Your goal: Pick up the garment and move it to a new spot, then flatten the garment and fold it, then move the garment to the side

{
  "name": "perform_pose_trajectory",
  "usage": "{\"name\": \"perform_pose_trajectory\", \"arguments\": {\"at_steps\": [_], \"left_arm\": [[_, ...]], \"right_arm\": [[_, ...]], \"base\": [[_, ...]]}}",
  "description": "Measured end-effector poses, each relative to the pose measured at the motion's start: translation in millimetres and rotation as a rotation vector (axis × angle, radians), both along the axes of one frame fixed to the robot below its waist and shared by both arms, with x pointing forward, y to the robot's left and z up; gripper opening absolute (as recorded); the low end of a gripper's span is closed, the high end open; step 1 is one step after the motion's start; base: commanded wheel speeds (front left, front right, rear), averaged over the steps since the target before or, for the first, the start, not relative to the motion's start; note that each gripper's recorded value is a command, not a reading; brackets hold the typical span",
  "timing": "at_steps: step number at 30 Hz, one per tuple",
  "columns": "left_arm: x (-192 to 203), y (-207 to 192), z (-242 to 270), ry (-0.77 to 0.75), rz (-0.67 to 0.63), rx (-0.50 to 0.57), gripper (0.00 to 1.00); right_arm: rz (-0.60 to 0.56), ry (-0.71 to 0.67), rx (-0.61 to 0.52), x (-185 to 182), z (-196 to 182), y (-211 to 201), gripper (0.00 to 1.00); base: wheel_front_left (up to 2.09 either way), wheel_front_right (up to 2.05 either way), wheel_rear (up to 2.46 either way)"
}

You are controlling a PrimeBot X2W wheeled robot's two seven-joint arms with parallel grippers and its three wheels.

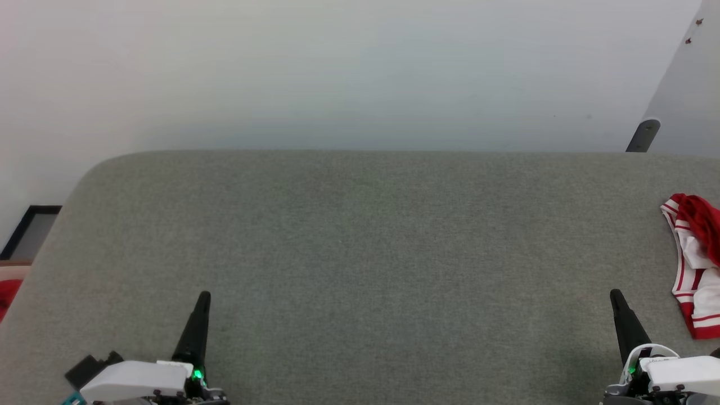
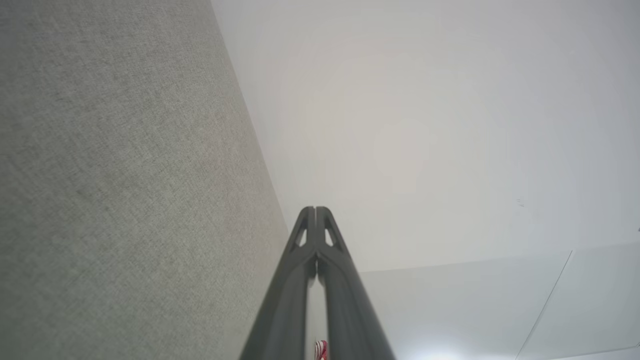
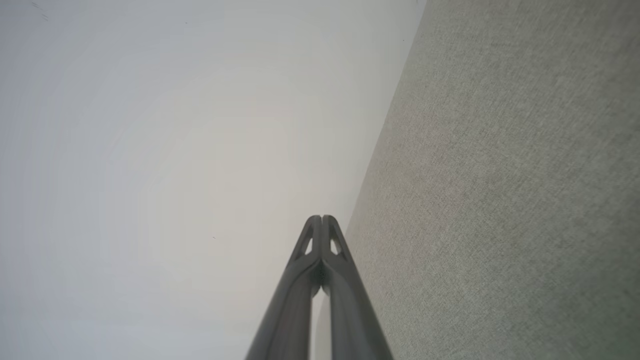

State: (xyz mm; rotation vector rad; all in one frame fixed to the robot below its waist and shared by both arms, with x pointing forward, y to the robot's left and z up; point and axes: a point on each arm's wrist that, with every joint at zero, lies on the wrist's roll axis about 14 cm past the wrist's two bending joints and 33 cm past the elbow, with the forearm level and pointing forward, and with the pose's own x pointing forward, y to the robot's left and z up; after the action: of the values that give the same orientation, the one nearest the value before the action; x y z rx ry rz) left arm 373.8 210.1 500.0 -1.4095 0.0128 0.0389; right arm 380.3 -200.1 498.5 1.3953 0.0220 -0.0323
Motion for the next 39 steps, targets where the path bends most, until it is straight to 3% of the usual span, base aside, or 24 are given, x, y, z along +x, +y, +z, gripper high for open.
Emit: {"name": "perform_pose_trajectory", "arguments": {"at_steps": [24, 39], "left_arm": [[14, -10, 4, -0.022, -0.017, -0.163, 0.00], [14, -10, 4, -0.023, -0.016, -0.165, 0.00]], "right_arm": [[0.005, -0.023, 0.172, 7, 5, -1, 0.00], [0.005, -0.031, 0.176, 8, 7, -1, 0.00]], "base": [[0.00, 0.00, 0.00], [0.00, 0.00, 0.00]]}}
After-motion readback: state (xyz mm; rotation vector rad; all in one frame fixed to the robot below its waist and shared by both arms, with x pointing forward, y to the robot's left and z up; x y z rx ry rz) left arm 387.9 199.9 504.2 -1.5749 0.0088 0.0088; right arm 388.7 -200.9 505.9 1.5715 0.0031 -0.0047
